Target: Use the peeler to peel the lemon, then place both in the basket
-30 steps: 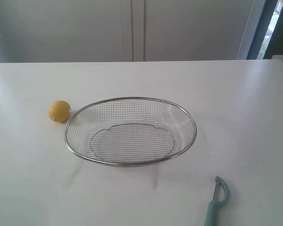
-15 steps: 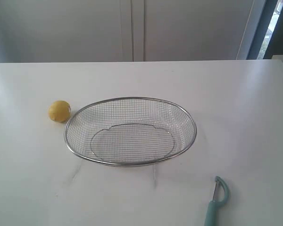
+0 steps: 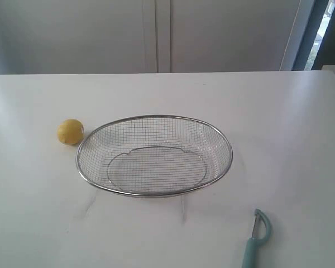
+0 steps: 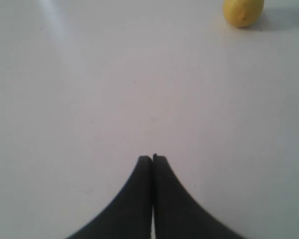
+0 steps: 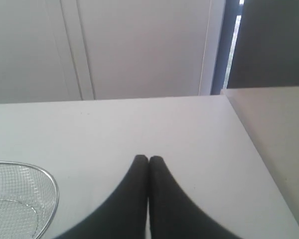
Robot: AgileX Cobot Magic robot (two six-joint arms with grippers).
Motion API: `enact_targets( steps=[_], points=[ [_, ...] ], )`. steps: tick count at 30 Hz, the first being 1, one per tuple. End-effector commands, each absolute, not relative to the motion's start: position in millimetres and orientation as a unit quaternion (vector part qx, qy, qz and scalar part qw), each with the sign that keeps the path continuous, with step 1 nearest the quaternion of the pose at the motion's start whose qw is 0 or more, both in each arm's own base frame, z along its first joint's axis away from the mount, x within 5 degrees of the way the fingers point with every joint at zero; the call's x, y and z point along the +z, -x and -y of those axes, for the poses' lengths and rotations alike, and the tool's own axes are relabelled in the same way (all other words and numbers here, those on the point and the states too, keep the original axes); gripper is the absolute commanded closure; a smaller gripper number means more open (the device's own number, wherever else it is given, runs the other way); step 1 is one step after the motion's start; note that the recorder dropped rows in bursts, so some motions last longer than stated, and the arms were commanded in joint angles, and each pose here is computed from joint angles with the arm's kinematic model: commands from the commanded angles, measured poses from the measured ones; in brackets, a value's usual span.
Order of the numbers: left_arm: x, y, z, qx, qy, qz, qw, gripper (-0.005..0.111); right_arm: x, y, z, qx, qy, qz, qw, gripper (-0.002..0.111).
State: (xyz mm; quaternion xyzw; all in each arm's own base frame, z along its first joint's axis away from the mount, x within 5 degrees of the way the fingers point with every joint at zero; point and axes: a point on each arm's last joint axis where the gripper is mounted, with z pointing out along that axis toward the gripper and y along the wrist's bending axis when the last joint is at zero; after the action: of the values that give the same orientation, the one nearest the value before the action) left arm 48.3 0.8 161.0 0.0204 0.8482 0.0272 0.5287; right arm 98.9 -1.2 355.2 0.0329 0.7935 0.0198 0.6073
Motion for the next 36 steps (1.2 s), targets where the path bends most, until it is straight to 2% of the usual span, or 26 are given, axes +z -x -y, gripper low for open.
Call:
enact_targets(
  steps=[1, 26, 36],
  points=[
    [157.9, -48.0, 0.1, 0.02, -0.022, -0.85, 0.526, 0.107, 357.8, -106.1, 0.9, 0.024, -0.035, -0.798, 0.601, 0.108],
    [157.9, -48.0, 0.1, 0.02, -0.022, -0.85, 0.526, 0.107, 364.1, -104.2, 0.9, 0.025, -0.037, -0.796, 0.603, 0.108],
    [157.9, -48.0, 0.1, 0.02, -0.022, -0.85, 0.526, 0.107, 377.9, -119.7, 0.6, 0.03, -0.044, -0.854, 0.517, 0.108]
  ],
)
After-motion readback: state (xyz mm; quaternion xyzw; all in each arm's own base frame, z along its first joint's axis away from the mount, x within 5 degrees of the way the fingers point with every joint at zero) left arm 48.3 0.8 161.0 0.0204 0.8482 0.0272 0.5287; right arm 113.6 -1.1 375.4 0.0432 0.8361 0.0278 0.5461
